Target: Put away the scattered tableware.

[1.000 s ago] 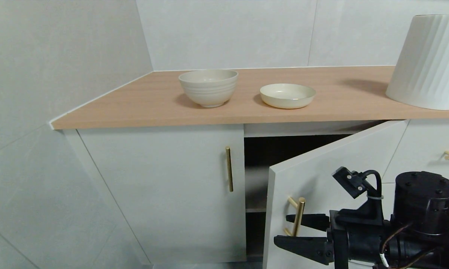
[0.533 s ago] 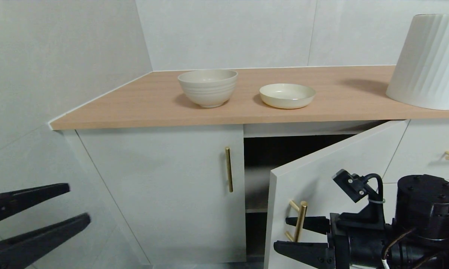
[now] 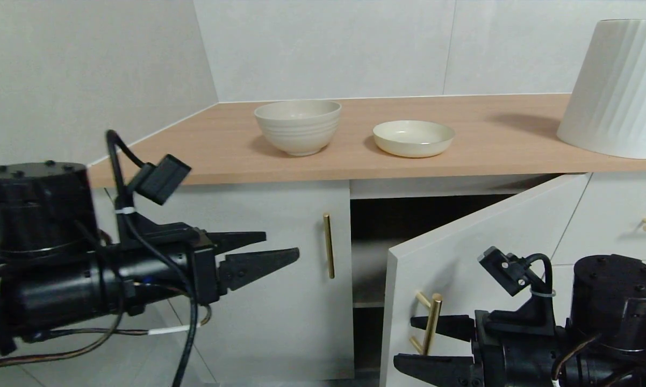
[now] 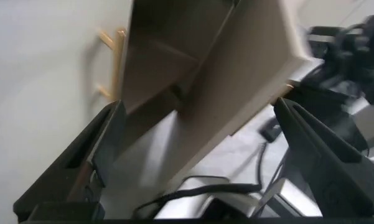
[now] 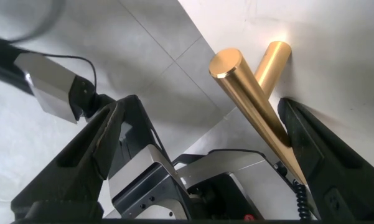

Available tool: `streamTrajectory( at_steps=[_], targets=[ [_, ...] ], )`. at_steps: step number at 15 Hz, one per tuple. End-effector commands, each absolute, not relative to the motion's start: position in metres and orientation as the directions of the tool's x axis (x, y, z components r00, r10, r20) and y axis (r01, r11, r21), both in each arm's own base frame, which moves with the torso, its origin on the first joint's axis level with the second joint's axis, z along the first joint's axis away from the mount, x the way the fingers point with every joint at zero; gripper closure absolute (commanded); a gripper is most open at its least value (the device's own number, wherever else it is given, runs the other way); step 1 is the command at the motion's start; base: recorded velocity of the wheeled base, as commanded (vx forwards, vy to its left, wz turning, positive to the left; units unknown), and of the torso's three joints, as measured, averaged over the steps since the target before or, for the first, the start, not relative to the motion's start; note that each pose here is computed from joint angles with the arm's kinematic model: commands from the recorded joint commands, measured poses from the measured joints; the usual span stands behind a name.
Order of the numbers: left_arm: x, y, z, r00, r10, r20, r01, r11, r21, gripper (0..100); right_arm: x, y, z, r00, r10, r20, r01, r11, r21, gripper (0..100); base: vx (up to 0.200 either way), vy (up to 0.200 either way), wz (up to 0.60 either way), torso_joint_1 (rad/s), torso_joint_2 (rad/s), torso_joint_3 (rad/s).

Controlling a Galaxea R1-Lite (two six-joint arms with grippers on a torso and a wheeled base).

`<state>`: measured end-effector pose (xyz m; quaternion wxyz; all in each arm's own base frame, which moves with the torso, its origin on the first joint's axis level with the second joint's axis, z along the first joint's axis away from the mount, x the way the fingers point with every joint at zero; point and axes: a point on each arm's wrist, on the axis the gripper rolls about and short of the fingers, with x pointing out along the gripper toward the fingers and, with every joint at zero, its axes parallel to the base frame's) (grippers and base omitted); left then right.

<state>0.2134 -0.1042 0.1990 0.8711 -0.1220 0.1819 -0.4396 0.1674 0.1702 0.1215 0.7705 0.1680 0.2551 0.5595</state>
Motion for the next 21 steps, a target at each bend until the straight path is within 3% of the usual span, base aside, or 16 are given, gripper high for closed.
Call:
streamTrajectory(
  at_steps=[1, 6, 7, 12, 15, 17, 21],
  targets=[
    [0.235, -0.132, 0.156, 0.491, -0.816, -0.304, 0.68, 0.577, -0.453, 0, 0.168, 0.171, 0.12, 0.238, 0.948, -0.211, -0.773, 0.317, 0.549, 0, 0.0, 0.0, 0.0, 0.0, 0.0, 0.0],
    [0.246, -0.182, 0.117, 0.569, -0.777, -0.269, 0.645, 0.625, -0.441, 0, 0.167, 0.17, 0.12, 0.239, 0.947, -0.213, -0.773, 0.319, 0.549, 0, 0.0, 0.0, 0.0, 0.0, 0.0, 0.0],
    [0.249, -0.188, 0.112, 0.579, -0.772, -0.263, 0.643, 0.631, -0.434, 100, 0.167, 0.17, 0.119, 0.239, 0.947, -0.214, -0.772, 0.319, 0.55, 0, 0.0, 0.0, 0.0, 0.0, 0.0, 0.0],
    [0.252, -0.195, 0.112, 0.573, -0.796, -0.195, 0.685, 0.596, -0.419, 100, 0.167, 0.17, 0.118, 0.235, 0.947, -0.219, -0.77, 0.319, 0.552, 0, 0.0, 0.0, 0.0, 0.0, 0.0, 0.0],
    [0.25, -0.205, 0.099, 0.51, -0.842, -0.178, 0.733, 0.533, -0.423, 100, 0.167, 0.17, 0.117, 0.236, 0.946, -0.221, -0.769, 0.321, 0.553, 0, 0.0, 0.0, 0.0, 0.0, 0.0, 0.0],
    [0.243, -0.211, 0.079, 0.411, -0.898, -0.158, 0.789, 0.437, -0.431, 100, 0.167, 0.17, 0.118, 0.236, 0.946, -0.22, -0.769, 0.321, 0.553, 0, 0.0, 0.0, 0.0, 0.0, 0.0, 0.0],
    [0.242, -0.22, 0.064, 0.372, -0.919, -0.133, 0.819, 0.393, -0.418, 100, 0.167, 0.17, 0.118, 0.237, 0.947, -0.219, -0.77, 0.32, 0.552, 0, 0.0, 0.0, 0.0, 0.0, 0.0, 0.0]
  ],
)
